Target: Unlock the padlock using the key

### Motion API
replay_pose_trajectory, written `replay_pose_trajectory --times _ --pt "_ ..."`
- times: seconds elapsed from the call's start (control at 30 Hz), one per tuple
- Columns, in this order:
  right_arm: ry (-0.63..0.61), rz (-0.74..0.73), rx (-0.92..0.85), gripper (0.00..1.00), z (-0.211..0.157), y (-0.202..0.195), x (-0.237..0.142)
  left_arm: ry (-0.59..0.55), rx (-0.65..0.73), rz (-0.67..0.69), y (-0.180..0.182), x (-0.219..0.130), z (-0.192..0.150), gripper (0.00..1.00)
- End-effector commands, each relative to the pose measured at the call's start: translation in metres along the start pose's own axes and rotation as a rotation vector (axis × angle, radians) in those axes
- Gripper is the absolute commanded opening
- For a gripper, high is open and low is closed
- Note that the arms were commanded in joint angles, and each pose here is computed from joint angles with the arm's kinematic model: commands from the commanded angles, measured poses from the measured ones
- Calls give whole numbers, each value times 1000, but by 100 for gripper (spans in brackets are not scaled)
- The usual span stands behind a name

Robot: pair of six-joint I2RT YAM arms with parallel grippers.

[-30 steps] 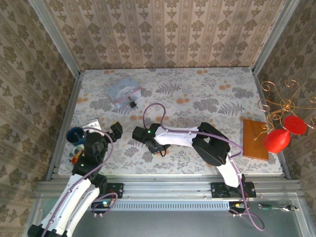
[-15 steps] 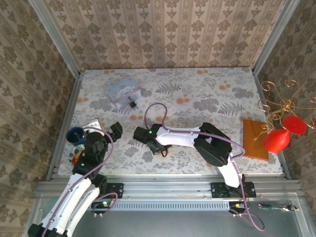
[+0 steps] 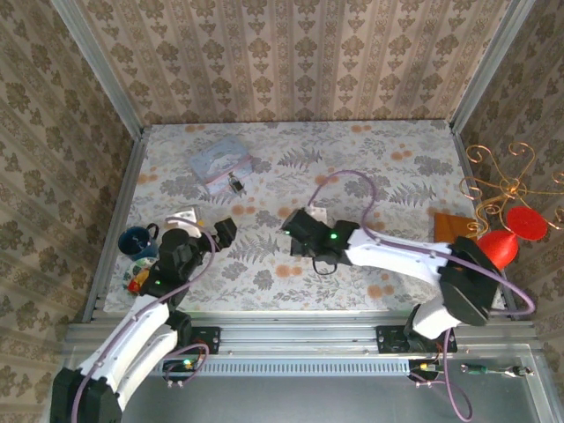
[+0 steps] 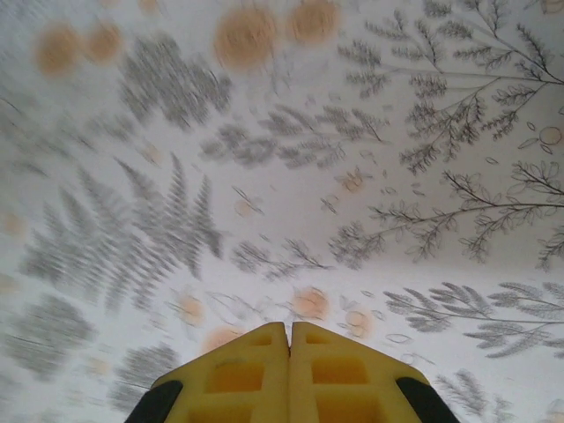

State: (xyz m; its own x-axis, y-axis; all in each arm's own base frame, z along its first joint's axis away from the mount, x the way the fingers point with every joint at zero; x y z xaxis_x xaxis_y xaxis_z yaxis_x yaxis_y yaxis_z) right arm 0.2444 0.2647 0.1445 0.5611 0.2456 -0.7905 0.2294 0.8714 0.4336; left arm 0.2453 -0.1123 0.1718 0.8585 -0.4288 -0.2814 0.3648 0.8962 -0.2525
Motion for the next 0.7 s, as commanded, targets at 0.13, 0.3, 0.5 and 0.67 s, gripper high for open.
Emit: replay_pose_trajectory --times 0.13,0.3,0.5,0.67 --pt "-143 370 436 0 33 14 -33 -143 55 -428 -68 -2 21 99" --pt "-157 528 492 0 46 21 -58 -150 68 -608 -98 -7 20 92" --pt "-177 699 556 0 45 28 -62 -198 94 -738 -118 -13 19 78" --pt "-221 811 518 0 42 45 -69 -215 85 -811 -129 -15 19 70"
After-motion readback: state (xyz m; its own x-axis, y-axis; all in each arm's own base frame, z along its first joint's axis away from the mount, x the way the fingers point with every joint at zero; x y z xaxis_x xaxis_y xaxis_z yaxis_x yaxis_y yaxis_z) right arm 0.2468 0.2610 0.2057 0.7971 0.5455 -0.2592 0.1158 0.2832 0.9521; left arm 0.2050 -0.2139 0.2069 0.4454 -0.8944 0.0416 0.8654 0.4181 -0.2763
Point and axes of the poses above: each hand's point on the last joint's axis, 136 mm out from that joint toward the fingers, its own x axis out along the fingers, its own y axis along the line the jaws close on, z = x × y, the point moved 3 cm from there along -x, back along the fingers, and after that the axes turned 13 degrees about x, right-handed, at the moved point
